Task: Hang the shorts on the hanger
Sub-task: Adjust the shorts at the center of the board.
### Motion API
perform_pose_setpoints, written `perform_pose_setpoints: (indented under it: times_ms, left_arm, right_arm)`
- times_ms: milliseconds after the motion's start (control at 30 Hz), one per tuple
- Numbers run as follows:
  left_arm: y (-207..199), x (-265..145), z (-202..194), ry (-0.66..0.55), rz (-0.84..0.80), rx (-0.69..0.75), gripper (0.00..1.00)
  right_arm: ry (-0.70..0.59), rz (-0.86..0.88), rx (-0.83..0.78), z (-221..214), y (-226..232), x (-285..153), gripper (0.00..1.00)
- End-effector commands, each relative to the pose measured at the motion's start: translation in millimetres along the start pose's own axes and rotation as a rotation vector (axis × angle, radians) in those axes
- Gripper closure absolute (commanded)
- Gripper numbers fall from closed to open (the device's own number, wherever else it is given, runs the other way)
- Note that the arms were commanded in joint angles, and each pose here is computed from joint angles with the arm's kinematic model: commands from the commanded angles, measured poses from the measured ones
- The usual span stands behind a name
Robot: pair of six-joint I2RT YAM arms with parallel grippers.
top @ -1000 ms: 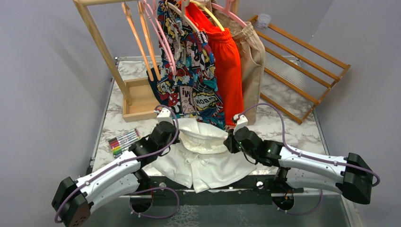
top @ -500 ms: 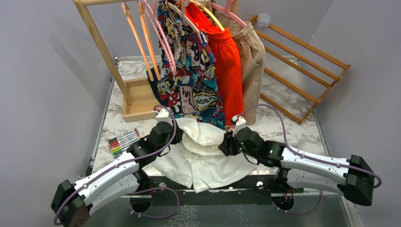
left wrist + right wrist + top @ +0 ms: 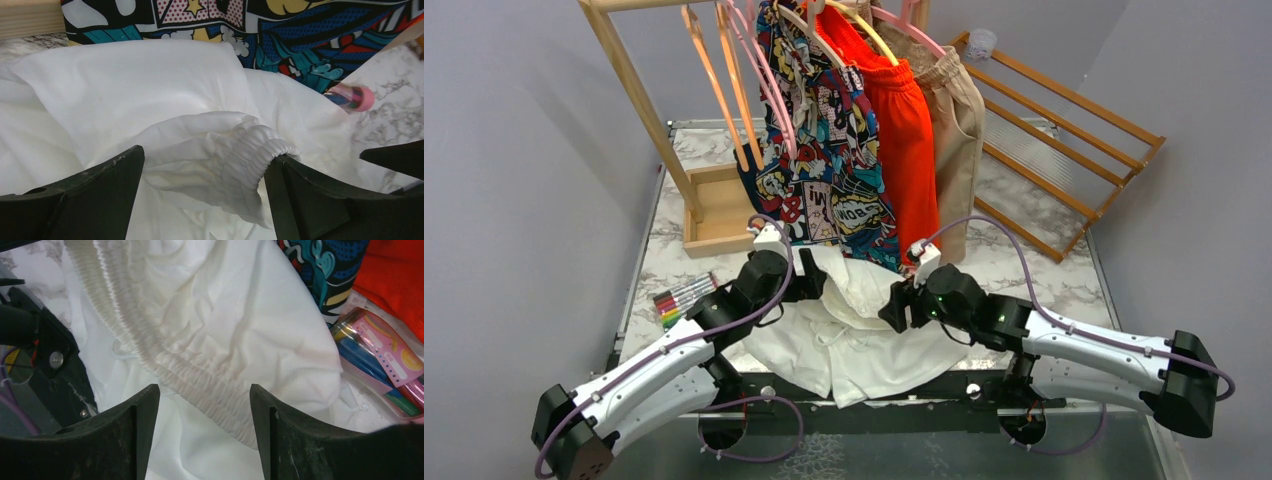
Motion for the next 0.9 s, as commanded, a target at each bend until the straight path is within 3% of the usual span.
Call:
perform_pose_setpoints:
  times_ms: [0, 300, 433, 700, 867]
  left_arm:
    - [-20.8, -20.2, 13.7, 0.014, -0.062, -0.018, 0.02]
    - [-24.7, -52.5, 38.3, -0.038, -0.060, -0.023, 0.01]
    - [-19.3, -58.4, 45.9, -0.085, -0.048, -0.022, 0.01]
    - [4.9, -59.4, 72.8, -0.237, 0.070, 0.109, 0.01]
    - [11.5, -35.3, 64.6, -0.184, 0.150, 0.196, 0.01]
  right_arm:
    - [-0.027, 0.129, -0.085, 22.2, 21.2, -13.1, 0.29]
    - [-0.060, 0.246, -0.200, 41.2, 38.9, -27.3, 0.28]
    - [-0.072, 0.285, -0.217, 43.7, 46.9, -21.3, 0.35]
    - [-0.093, 0.231, -0.246, 49.8, 48.6, 8.5, 0.37]
    - [-0.010, 0.132, -0.248, 40.2, 36.0, 33.2, 0.37]
Point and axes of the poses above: each gripper's point midway between its finger pads, its own x axis out along the fingers, its own y axis along the line the jaws close on, z = x × y, the point moved 1 cm from there along -x, back along the fingers, and after that the axes turned 13 degrees about -x, right-handed, at the moved point
